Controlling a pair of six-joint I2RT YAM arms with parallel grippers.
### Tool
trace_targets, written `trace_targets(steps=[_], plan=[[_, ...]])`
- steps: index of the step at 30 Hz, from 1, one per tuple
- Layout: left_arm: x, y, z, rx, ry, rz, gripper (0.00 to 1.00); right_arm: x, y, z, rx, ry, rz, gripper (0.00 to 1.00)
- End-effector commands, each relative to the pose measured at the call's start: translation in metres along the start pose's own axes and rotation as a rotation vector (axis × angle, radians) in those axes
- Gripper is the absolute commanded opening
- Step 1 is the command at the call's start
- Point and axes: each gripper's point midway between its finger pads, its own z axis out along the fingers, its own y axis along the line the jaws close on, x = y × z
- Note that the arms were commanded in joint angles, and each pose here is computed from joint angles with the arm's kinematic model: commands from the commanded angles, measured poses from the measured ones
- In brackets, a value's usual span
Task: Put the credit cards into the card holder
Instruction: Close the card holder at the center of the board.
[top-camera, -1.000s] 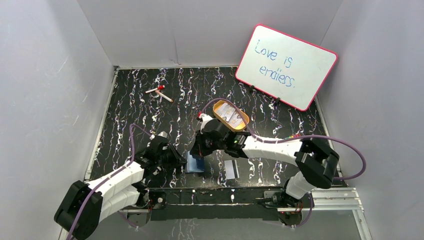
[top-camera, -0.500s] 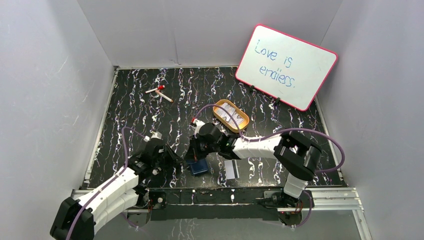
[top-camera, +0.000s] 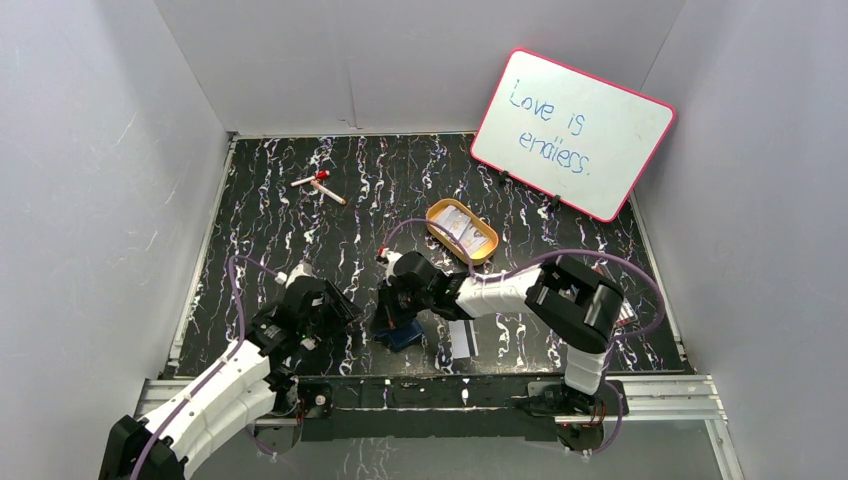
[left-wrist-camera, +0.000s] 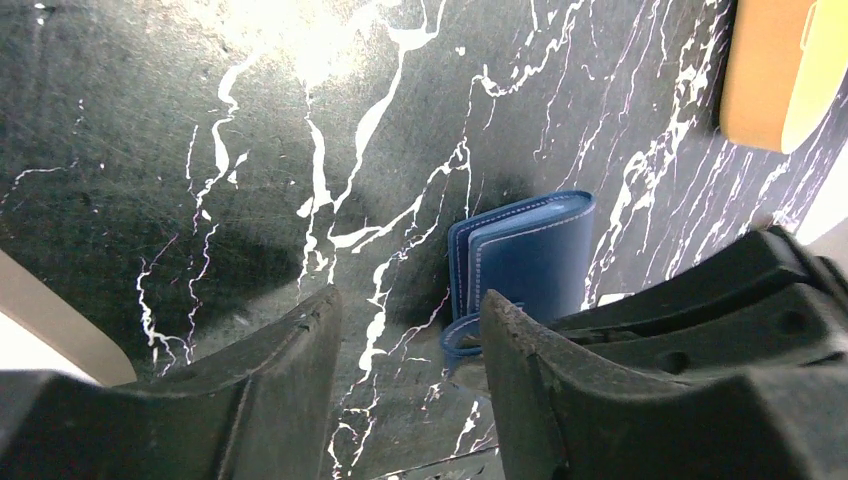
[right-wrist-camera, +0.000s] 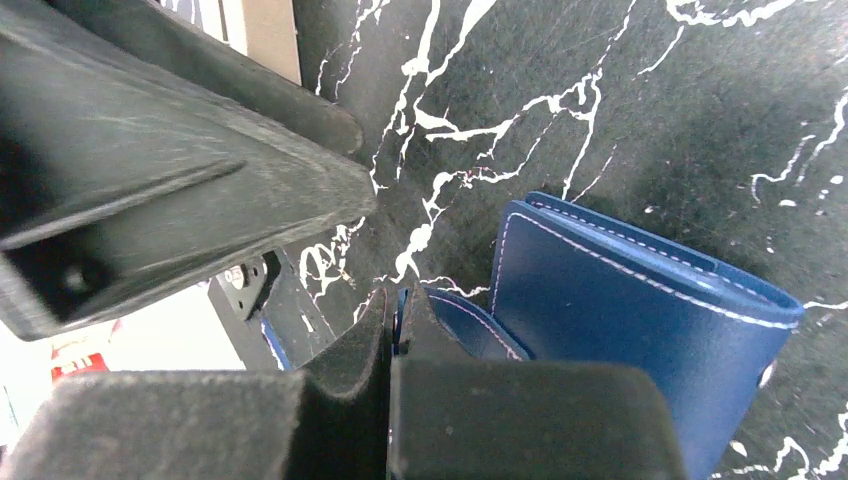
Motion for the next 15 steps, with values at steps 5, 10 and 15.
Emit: trace_targets(steps=[5,10,15], plan=[[-0.018,-0.007,-0.012,-0.032,-0.063,0.003,0.58,-0.005,0.018,0.007,-0.076,0.015,-0.057,0.08],[-0.022,-0.009,-0.014,-0.036,-0.074,0.013,0.6,-0.014,0.03,-0.003,-0.087,-0.002,-0.093,0.46],[-0.025,-0.011,-0.015,-0.035,-0.082,0.017,0.62,-0.017,0.042,-0.014,-0.103,0.001,-0.11,0.6]])
